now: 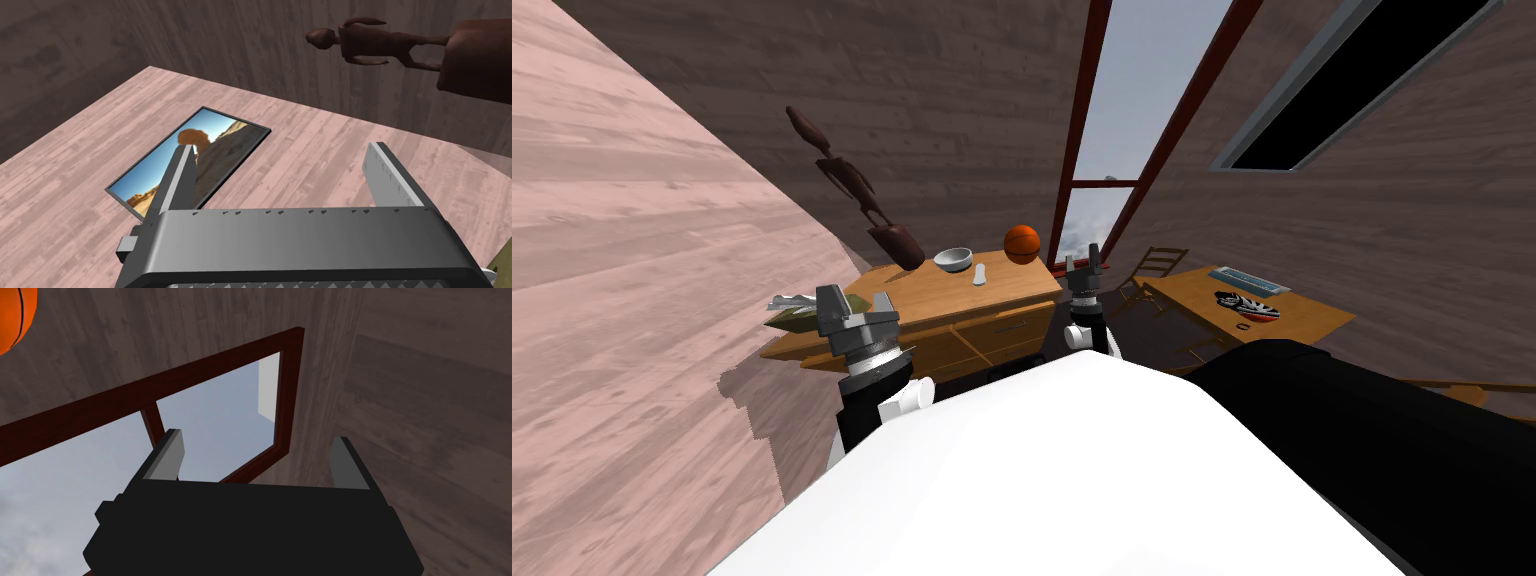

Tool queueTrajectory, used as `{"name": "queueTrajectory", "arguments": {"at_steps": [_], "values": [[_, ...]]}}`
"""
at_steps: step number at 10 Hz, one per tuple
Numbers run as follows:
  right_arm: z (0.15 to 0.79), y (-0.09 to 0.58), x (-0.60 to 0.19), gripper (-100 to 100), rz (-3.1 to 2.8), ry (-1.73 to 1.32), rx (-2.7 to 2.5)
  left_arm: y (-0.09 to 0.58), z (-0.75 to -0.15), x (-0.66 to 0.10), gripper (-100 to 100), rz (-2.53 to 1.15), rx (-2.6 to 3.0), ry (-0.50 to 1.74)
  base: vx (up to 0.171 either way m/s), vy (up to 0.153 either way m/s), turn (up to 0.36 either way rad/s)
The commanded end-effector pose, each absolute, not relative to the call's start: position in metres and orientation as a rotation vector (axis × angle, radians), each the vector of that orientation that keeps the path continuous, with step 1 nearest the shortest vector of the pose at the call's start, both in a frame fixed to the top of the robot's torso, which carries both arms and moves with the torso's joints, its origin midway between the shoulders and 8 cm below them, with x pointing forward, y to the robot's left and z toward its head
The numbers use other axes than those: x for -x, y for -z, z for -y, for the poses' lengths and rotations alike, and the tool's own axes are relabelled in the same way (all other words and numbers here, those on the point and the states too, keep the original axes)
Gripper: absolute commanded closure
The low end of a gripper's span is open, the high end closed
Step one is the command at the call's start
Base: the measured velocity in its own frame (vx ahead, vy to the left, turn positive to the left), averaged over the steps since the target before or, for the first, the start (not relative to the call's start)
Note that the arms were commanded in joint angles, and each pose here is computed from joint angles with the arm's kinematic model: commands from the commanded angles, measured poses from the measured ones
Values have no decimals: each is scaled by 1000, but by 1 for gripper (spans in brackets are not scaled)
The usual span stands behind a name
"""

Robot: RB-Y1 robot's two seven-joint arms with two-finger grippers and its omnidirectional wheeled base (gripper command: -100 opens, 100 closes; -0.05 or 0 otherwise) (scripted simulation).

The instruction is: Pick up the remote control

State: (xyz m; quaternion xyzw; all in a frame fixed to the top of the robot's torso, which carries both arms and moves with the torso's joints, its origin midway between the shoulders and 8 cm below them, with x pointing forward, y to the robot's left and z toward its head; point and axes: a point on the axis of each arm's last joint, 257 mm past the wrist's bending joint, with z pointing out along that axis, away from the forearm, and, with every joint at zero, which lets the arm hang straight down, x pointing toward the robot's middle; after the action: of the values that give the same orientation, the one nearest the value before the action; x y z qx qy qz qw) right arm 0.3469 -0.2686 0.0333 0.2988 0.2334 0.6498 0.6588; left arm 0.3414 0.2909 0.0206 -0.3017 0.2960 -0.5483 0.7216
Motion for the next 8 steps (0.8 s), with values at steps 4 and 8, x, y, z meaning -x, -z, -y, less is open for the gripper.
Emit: {"name": "queueTrajectory", "arguments": {"at_steps": [4,8], "values": [[269,-33,-347,0,-528,-1471,-676,4,-274,-352,-100,-777,619,1248,-63,-9,-56],[269,-33,-347,0,-528,-1471,-676,31,-261,-359,-100,-889,590,1282,-61,-14,-61]]}}
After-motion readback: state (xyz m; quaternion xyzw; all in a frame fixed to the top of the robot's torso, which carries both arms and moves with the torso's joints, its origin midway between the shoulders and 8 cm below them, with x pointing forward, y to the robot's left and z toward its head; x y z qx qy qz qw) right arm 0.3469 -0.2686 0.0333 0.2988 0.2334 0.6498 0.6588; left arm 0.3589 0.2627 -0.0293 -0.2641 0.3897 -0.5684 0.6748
